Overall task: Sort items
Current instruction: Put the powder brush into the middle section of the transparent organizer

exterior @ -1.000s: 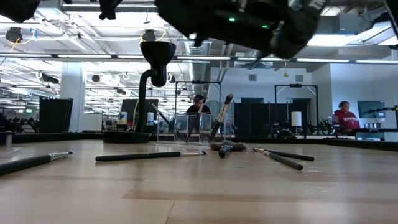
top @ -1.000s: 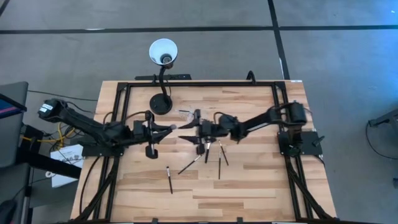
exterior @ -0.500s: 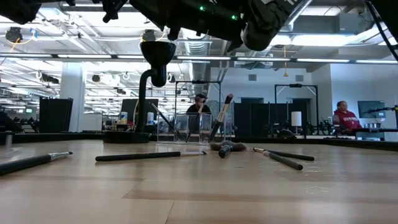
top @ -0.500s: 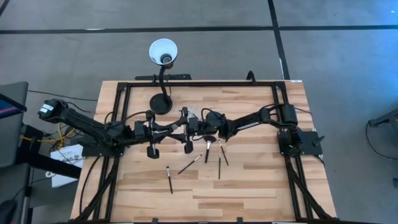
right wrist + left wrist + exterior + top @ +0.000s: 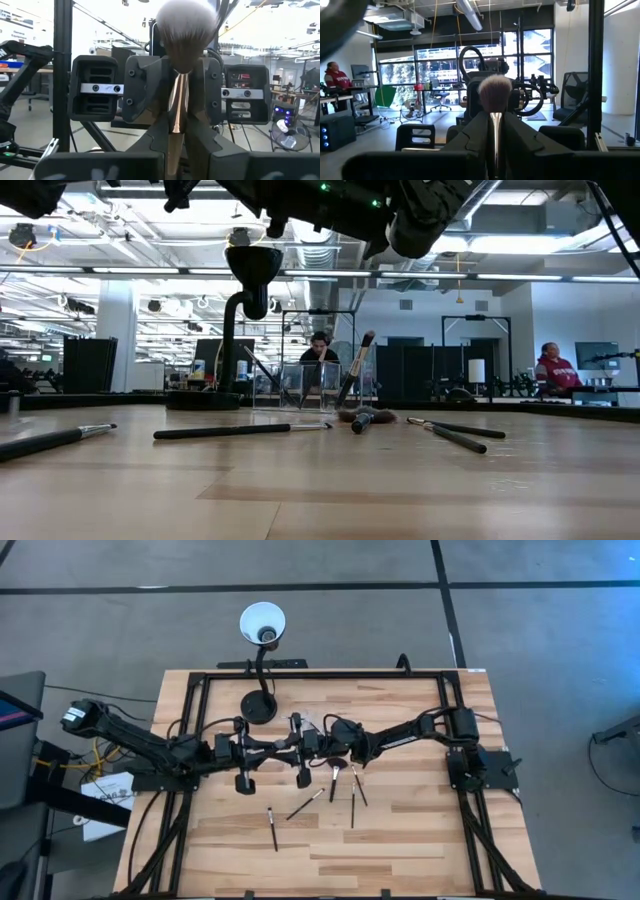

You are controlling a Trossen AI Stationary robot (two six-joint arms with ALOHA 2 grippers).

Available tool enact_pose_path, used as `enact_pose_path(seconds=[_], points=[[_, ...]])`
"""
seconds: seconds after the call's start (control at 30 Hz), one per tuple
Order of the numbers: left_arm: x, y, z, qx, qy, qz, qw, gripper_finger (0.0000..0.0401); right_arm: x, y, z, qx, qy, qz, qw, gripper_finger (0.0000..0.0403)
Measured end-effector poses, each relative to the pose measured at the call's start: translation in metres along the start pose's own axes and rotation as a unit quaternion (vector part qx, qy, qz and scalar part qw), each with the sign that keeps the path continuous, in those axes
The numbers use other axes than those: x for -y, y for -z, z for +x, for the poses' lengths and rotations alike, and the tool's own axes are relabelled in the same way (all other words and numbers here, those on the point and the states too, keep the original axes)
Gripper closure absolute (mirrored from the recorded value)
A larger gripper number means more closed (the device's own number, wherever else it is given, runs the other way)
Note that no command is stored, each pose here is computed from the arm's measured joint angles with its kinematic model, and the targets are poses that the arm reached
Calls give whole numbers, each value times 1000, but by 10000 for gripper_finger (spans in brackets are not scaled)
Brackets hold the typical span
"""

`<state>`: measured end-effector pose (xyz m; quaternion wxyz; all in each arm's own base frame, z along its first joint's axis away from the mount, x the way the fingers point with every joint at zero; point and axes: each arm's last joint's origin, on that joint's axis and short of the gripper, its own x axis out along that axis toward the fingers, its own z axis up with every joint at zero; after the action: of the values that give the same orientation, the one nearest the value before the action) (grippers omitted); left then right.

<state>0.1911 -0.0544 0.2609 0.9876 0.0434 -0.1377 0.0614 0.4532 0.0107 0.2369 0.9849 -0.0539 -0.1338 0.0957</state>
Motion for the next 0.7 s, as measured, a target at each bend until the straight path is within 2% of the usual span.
enact_pose_path(seconds=[0.23,0.37,0.53,0.7], points=[[1,2,0,-8,0,1,1000,333,-1,3,0,-20,3,24,1000,364],[-1,2,0,-12,-30,1,999,332,1,-2,0,-31,12,33,999,358],[-3,-1,-1,-9,-53,18,998,331,12,-30,-7,-70,42,34,996,374],[-8,-8,-5,-3,-80,42,996,330,16,-67,-20,-115,55,26,991,362]])
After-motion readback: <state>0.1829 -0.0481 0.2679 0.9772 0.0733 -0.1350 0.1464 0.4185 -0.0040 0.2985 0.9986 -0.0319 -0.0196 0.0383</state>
